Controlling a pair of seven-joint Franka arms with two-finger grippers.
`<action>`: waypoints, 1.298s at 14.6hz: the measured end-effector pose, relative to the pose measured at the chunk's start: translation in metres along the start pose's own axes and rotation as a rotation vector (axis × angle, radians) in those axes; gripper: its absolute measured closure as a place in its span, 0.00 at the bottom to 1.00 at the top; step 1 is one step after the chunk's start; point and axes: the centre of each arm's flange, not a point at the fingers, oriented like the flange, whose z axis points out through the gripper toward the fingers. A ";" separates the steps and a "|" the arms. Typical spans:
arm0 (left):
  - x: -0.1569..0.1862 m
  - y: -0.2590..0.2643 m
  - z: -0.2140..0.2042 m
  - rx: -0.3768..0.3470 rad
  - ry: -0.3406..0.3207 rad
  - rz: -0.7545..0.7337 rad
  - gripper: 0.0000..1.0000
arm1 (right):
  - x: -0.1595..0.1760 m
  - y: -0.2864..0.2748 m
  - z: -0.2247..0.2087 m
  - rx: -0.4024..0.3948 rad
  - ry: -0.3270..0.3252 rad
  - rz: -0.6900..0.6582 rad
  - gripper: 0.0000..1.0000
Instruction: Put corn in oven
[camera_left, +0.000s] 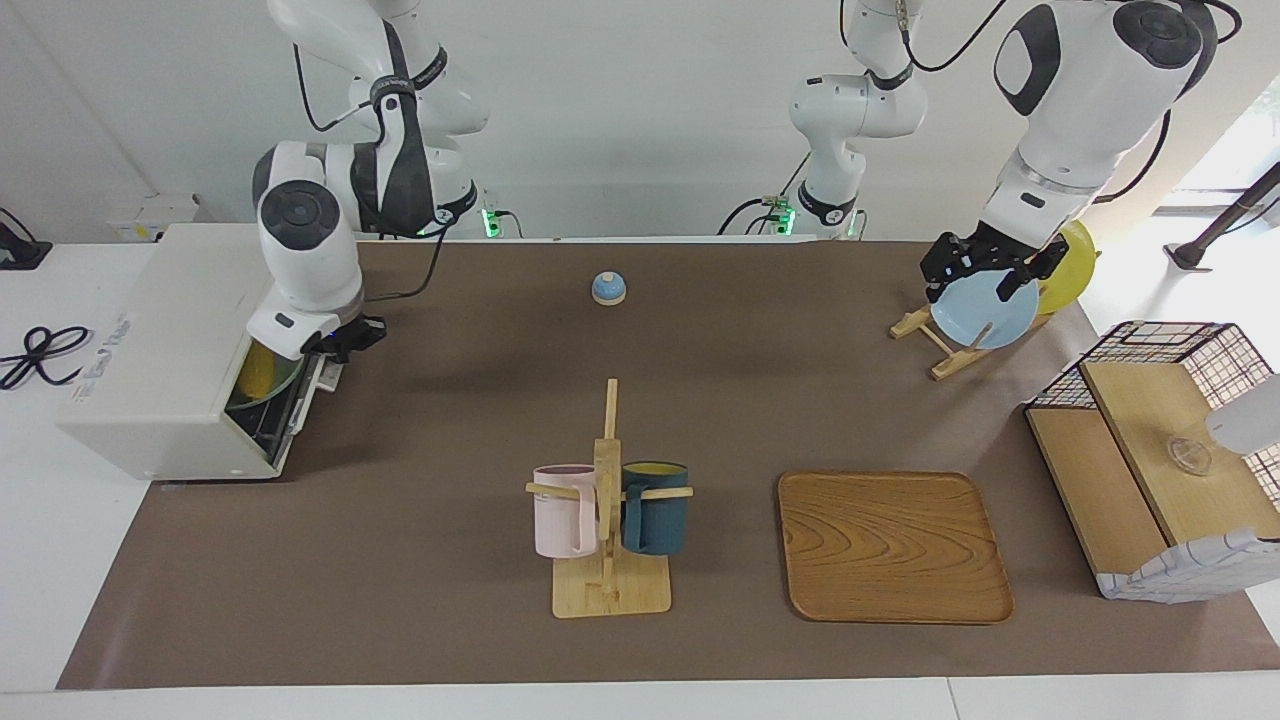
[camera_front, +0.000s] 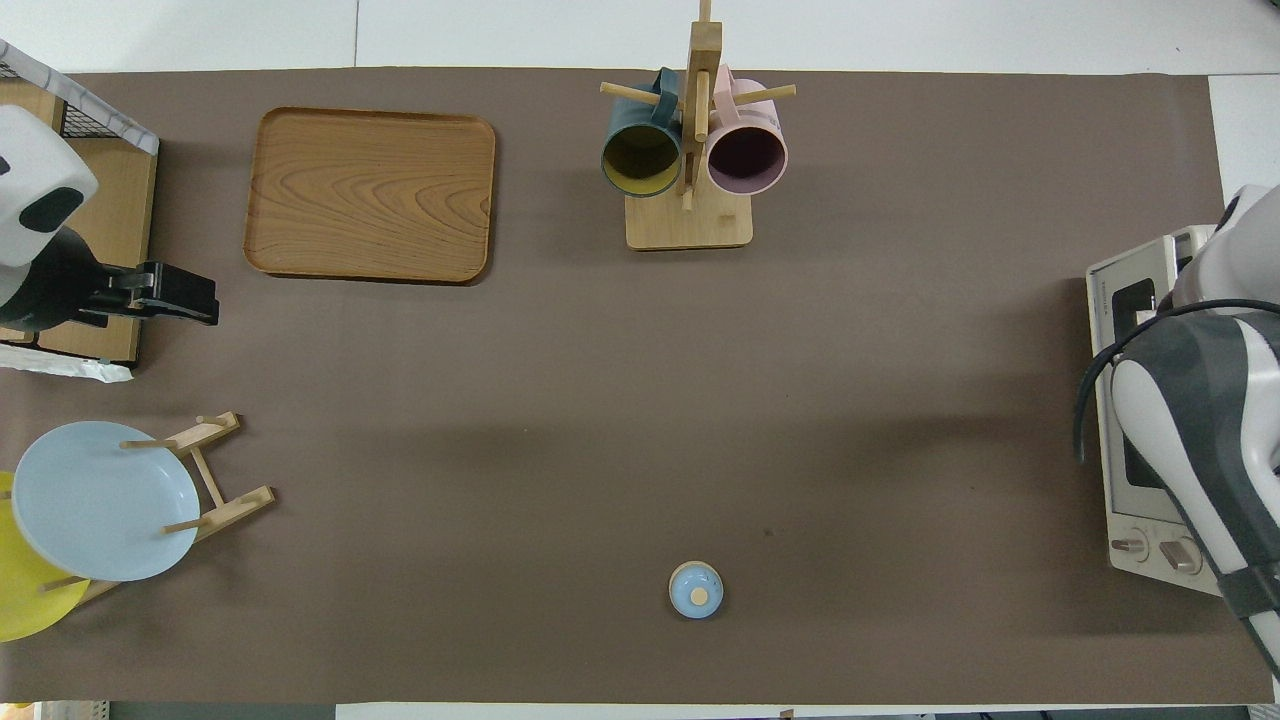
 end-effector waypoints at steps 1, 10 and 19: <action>0.000 0.000 0.000 0.000 0.000 0.000 0.00 | -0.002 0.006 0.000 0.001 0.001 -0.005 0.99; 0.000 0.000 0.000 0.000 0.000 0.000 0.00 | -0.006 0.018 -0.003 0.065 0.027 0.012 0.75; 0.000 0.000 0.000 0.000 0.000 0.000 0.00 | -0.008 0.030 -0.070 0.135 0.082 0.053 0.00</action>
